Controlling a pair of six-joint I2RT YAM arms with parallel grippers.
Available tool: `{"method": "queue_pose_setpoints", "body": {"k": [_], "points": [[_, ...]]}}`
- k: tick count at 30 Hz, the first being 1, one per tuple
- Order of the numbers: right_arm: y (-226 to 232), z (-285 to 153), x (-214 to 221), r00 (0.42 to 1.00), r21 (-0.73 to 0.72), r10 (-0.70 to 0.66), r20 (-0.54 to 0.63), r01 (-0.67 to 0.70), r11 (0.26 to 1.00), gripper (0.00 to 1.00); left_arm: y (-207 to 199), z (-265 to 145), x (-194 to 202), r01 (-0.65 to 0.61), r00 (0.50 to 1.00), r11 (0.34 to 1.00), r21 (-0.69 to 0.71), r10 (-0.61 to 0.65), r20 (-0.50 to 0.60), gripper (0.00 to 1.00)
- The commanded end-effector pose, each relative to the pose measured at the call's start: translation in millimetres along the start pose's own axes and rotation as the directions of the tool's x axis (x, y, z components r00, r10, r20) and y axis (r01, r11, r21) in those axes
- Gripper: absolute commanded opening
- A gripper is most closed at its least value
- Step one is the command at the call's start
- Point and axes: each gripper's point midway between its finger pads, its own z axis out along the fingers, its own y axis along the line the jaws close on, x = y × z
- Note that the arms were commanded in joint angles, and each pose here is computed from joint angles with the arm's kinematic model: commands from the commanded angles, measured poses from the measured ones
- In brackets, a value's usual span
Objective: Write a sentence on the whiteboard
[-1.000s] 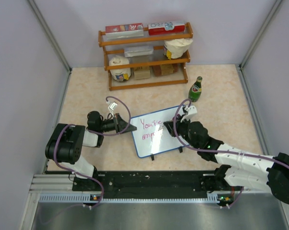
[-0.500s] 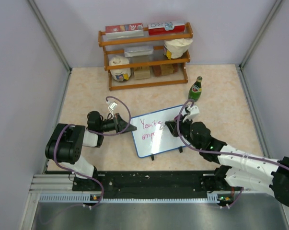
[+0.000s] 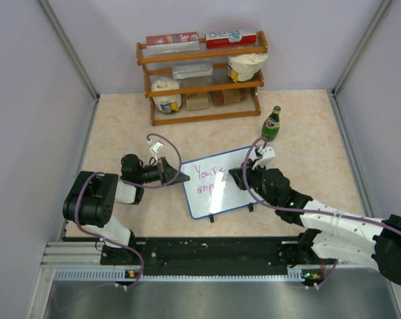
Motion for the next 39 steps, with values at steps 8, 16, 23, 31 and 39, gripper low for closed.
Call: {"method": "queue_pose_setpoints", "body": {"k": [8, 16, 23, 31, 39], "points": [[-15.7, -5.1, -9.5, 0.999, 0.052, 0.010, 0.035, -0.012, 0.999, 0.00, 11.3, -1.4, -11.9, -0.080, 0.995, 0.996, -0.041, 0.082, 0.057, 0.00], [-13.5, -9.0, -18.4, 0.998, 0.044, 0.014, 0.057, -0.017, 0.999, 0.00, 11.3, -1.4, -11.9, -0.080, 0.995, 0.996, -0.041, 0.082, 0.057, 0.00], [1.7, -8.4, -39.2, 0.994, -0.003, 0.032, 0.103, -0.032, 0.999, 0.00, 11.5, -1.4, -12.1, -0.080, 0.995, 0.996, -0.042, 0.082, 0.058, 0.00], [8.9, -4.7, -51.2, 0.991, -0.018, 0.037, 0.128, -0.035, 0.999, 0.00, 11.3, -1.5, -11.3, -0.077, 0.995, 0.996, -0.041, 0.079, 0.057, 0.00], [8.6, 2.0, -48.7, 0.993, -0.006, 0.028, 0.118, -0.027, 1.000, 0.00, 11.2, -1.5, -11.1, -0.079, 0.995, 0.996, -0.040, 0.081, 0.056, 0.00]]}}
